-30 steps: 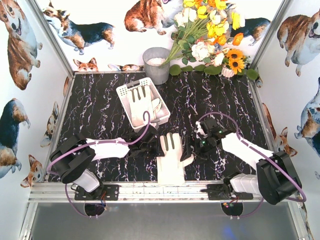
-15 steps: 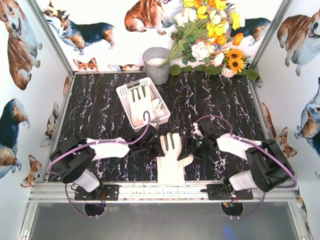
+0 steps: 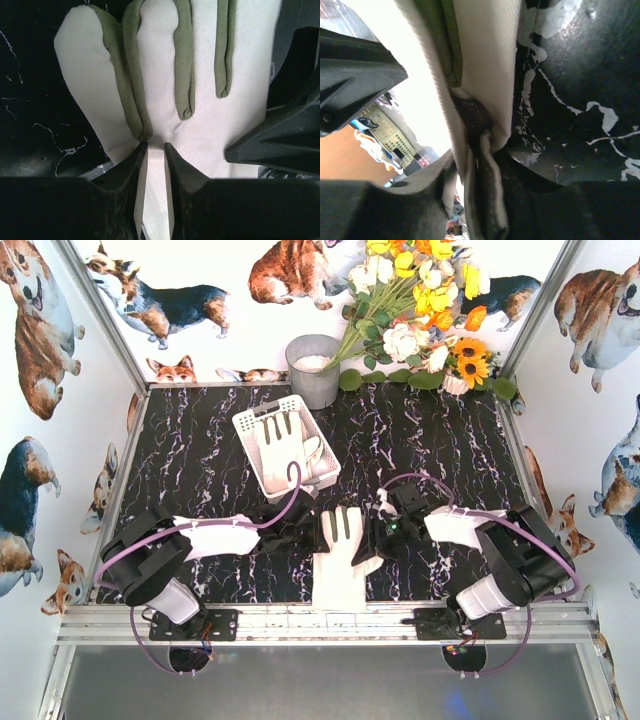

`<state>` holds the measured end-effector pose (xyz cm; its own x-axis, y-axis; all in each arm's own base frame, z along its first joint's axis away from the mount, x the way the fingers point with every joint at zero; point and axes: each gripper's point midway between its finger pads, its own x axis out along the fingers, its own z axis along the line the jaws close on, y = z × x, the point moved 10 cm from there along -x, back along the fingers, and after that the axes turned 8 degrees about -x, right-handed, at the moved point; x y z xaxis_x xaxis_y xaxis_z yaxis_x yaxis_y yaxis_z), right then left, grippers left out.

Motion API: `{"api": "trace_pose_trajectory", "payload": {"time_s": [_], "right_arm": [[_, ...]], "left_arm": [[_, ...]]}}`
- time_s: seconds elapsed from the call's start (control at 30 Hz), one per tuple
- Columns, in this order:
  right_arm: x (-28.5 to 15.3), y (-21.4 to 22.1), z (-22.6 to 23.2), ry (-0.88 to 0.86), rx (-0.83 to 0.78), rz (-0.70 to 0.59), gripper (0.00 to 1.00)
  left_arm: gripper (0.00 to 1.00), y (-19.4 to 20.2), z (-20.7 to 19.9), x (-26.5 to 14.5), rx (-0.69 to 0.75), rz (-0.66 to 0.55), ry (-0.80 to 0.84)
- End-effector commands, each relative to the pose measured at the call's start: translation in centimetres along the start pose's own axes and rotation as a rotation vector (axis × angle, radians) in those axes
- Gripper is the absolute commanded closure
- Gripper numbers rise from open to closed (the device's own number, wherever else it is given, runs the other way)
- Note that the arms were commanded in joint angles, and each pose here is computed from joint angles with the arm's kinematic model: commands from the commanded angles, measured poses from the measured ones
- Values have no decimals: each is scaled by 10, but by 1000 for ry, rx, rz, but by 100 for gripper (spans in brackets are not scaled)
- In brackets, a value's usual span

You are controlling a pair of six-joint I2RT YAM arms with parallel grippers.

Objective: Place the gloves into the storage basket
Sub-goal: Pick up the glove from the center of the board.

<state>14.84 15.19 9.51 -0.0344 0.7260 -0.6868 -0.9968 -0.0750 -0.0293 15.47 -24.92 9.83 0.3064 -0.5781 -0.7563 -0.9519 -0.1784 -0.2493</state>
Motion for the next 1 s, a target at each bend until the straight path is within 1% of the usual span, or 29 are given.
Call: {"api": "trace_pose_trajectory", "payload": {"time_s": [0.0, 0.07, 0.1, 0.13, 0.2, 0.4, 0.53, 0.6, 0.7, 0.83, 0.97], "right_arm": [[5, -4, 0, 14, -49, -27, 72], [3, -4, 2, 10, -60, -38, 90], [1, -4, 4, 8, -67, -43, 98], [-1, -4, 6, 6, -74, -49, 100], [-6, -5, 10, 1, -89, -63, 100], [-27, -12, 23, -28, -150, -109, 100], [-45, -15, 34, -30, -206, -122, 100], [-54, -15, 41, -26, -249, -130, 100], [-70, -15, 54, -29, -331, -147, 100], [-91, -12, 73, -71, -445, -178, 100], [-113, -6, 97, -168, -556, -210, 100]], "left_arm": [[85, 5, 9, 2, 12, 15, -66], [85, 3, 7, -1, 13, 2, -60], [84, 2, 6, -3, 15, -7, -54], [83, 1, 3, -5, 17, -17, -47], [77, -2, -2, -11, 26, -35, -26], [50, -13, -19, -37, 52, -96, 33], [36, -18, -24, -53, 43, -137, 92], [26, -20, -26, -61, 37, -158, 133], [14, -23, -27, -72, 20, -184, 227], [7, -27, -25, -84, -9, -210, 384], [2, -29, -28, -97, 1, -225, 521]]}}
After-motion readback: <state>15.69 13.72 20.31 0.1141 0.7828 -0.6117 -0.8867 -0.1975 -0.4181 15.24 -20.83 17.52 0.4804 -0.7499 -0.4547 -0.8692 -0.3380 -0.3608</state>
